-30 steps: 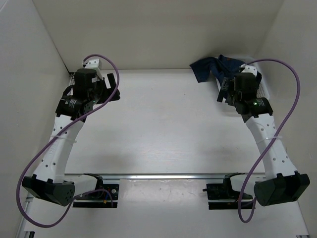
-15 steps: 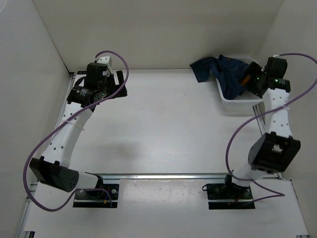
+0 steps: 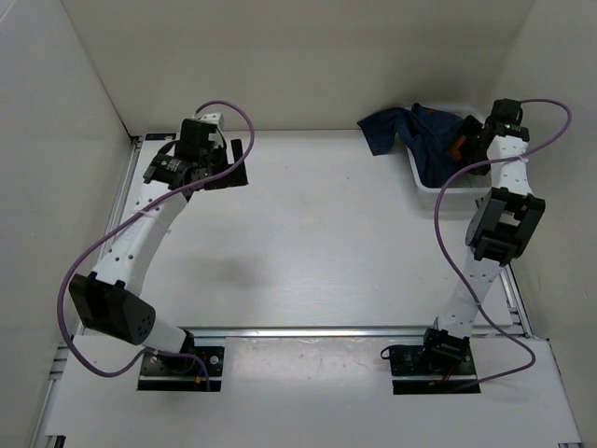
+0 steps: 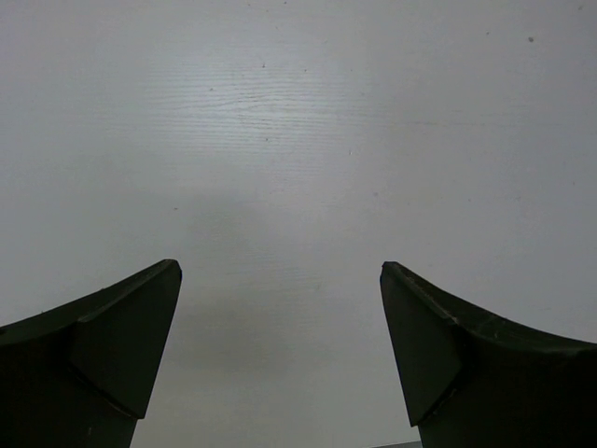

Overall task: Fold and stack the trousers
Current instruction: Grab the trousers from the pile

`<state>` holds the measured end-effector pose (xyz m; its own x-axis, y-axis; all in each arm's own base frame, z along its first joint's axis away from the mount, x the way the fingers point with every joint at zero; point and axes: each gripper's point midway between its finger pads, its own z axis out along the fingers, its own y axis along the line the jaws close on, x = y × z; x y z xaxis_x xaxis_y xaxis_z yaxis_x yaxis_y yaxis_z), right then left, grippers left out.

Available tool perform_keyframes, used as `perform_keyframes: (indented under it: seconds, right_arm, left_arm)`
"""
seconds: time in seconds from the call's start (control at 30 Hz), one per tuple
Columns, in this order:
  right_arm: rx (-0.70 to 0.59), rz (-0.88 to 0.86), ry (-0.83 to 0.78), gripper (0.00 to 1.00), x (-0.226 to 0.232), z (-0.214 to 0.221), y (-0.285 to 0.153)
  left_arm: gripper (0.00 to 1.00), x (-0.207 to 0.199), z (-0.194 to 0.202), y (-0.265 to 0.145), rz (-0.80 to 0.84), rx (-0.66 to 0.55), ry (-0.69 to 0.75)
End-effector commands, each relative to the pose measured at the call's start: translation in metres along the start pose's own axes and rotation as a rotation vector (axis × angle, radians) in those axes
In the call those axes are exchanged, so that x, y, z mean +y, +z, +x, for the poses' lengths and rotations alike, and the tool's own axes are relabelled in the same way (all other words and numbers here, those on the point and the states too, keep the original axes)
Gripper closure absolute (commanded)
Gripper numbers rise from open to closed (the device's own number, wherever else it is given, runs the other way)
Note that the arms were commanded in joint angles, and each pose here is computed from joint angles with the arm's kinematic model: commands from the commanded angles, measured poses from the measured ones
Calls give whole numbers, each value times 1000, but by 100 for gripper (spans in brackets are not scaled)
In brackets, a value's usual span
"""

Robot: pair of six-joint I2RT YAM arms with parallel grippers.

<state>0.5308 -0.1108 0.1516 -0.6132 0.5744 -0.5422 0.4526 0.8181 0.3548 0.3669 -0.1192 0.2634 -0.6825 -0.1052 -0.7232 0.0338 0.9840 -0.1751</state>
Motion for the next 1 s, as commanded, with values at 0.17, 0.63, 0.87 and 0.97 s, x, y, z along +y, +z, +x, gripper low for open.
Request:
perform_keyframes:
  seconds: [0.17,0.63,0.87,0.97]
  right_arm:
    - [-14,-73,-77,19,24,-16,27]
    - [-166,-209,-118,100,84,-50,-63]
    - [-440,-362,-282,100,163,-82,-208]
    - [-539,-460,-355,100,200,-82,-281]
  left_arm:
    - [0,-8,0,2,5,8,8]
    - [0,-8,9,-2,-11,33,15]
    - [0,-7,7,-17,-2,8,2]
    - [0,-9,5,-23,13,-6,0]
